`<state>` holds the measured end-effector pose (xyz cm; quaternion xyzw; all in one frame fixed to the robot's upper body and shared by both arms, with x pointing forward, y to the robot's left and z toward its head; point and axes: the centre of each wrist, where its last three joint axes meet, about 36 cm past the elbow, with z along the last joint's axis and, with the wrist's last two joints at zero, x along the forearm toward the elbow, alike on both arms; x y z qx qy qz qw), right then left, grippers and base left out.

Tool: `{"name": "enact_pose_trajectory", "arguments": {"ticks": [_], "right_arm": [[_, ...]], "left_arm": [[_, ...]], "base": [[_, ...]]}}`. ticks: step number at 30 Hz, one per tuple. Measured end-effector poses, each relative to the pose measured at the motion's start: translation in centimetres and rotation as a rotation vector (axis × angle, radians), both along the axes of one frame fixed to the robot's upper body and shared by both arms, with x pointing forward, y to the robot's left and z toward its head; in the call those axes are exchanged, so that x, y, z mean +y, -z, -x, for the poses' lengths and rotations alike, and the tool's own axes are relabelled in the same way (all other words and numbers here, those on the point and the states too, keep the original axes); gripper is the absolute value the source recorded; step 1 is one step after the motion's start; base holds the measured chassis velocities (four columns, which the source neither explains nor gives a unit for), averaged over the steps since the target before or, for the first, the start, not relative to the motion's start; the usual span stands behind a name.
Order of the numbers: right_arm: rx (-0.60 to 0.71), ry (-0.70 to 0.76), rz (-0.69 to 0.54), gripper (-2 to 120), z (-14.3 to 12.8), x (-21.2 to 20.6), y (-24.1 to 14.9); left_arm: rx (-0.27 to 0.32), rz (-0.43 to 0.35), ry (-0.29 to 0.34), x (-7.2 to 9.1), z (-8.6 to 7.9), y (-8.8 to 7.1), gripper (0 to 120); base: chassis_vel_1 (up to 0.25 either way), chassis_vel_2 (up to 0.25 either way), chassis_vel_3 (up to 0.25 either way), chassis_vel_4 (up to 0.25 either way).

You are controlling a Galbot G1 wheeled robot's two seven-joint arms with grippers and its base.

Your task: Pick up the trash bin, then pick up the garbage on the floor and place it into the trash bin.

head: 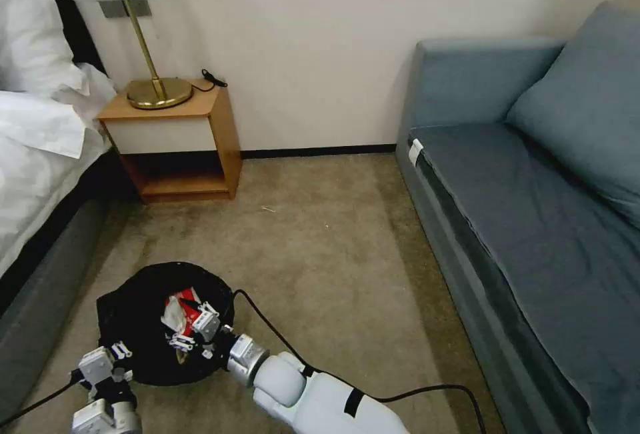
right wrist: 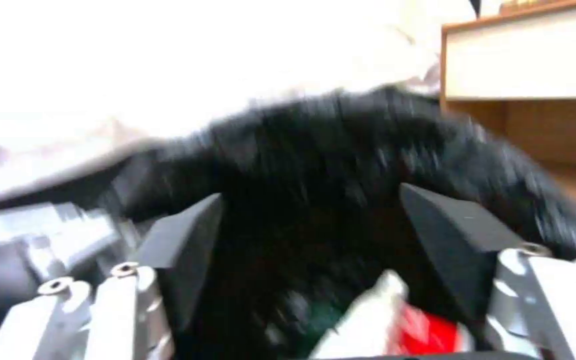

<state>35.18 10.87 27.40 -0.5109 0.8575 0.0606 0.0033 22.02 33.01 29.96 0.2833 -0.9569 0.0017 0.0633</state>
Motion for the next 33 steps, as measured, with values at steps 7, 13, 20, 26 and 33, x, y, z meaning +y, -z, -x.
{"name": "enact_pose_trajectory", "arguments": {"ticks": [7,13,20,26,33], "right_arm": [[0.062,0.143,-0.176,99,-3.3,-1.7,-4.0],[0.171,0.281,-0.293,100,-7.3,-4.4,-7.0],[0.221,0.387,-0.336,100,-10.4,-8.8,-8.1],[0.240,0.388,-0.309,100,-8.8,-9.0,-6.4],[0.241,0.381,-0.296,100,-7.9,-8.0,-5.6]], "left_arm": [[-0.048,0.064,-0.016,0.1,-0.6,-1.0,3],[-0.135,0.359,-0.150,1.1,-2.2,-4.0,3],[-0.165,0.707,-0.290,1.8,-4.4,-6.0,3],[-0.148,0.905,-0.377,1.3,-6.5,-7.1,3],[-0.046,0.912,-0.485,1.4,-8.0,-8.1,3]], "base": [[0.000,0.000,0.000,0.000],[0.000,0.000,0.000,0.000],[0.000,0.000,0.000,0.000],[0.000,0.000,0.000,0.000],[0.000,0.000,0.000,0.000]]}}
